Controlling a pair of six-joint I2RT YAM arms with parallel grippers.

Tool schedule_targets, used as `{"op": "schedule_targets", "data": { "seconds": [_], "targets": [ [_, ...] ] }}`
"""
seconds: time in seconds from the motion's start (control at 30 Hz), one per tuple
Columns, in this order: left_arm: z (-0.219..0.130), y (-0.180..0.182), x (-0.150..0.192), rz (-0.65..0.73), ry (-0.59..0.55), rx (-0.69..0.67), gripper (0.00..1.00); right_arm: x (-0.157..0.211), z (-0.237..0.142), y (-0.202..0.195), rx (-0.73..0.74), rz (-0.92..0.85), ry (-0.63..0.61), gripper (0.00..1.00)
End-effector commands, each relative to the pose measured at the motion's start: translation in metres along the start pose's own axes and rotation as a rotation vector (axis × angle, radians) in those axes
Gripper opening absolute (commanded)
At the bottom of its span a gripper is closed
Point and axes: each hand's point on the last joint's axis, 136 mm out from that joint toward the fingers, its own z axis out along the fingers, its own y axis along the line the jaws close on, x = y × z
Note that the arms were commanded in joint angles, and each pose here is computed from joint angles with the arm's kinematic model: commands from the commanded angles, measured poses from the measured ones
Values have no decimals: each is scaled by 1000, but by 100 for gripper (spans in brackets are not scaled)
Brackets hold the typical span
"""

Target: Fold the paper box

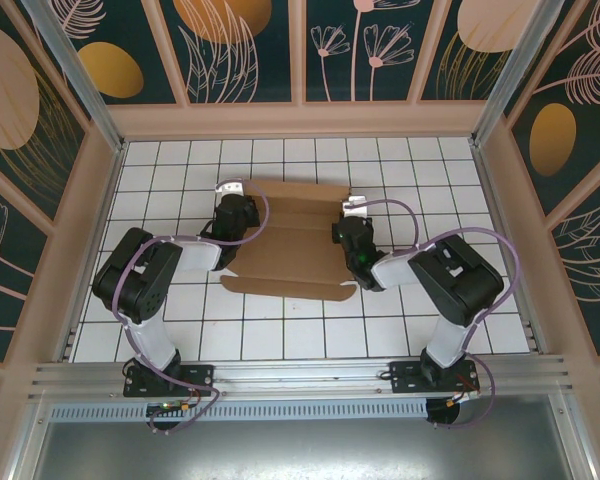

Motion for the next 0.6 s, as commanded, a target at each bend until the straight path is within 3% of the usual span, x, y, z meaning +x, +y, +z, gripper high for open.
{"op": "schedule_targets", "data": {
  "seconds": [0.0, 0.17, 0.23, 0.3, 0.4, 0.57],
  "targets": [
    [5, 24, 41, -56, 102, -60, 1, 25, 5, -15, 79, -57, 63, 0],
    [11, 16, 33, -52, 107, -41, 8, 8, 6, -13, 79, -10, 51, 1],
    [12, 12, 23, -54, 103, -35, 21, -4, 5, -8, 61, 6, 46, 4],
    [12, 8, 12, -71, 98, -39, 41, -14, 5, -6, 56, 20, 46, 7],
    [7, 4, -4, -99, 72, -30, 58, -23, 6, -4, 57, 33, 60, 11],
    [-1, 0, -17, -134, 50, -8, 68, -25, 7, -10, 104, 45, 82, 23]
  ]
}}
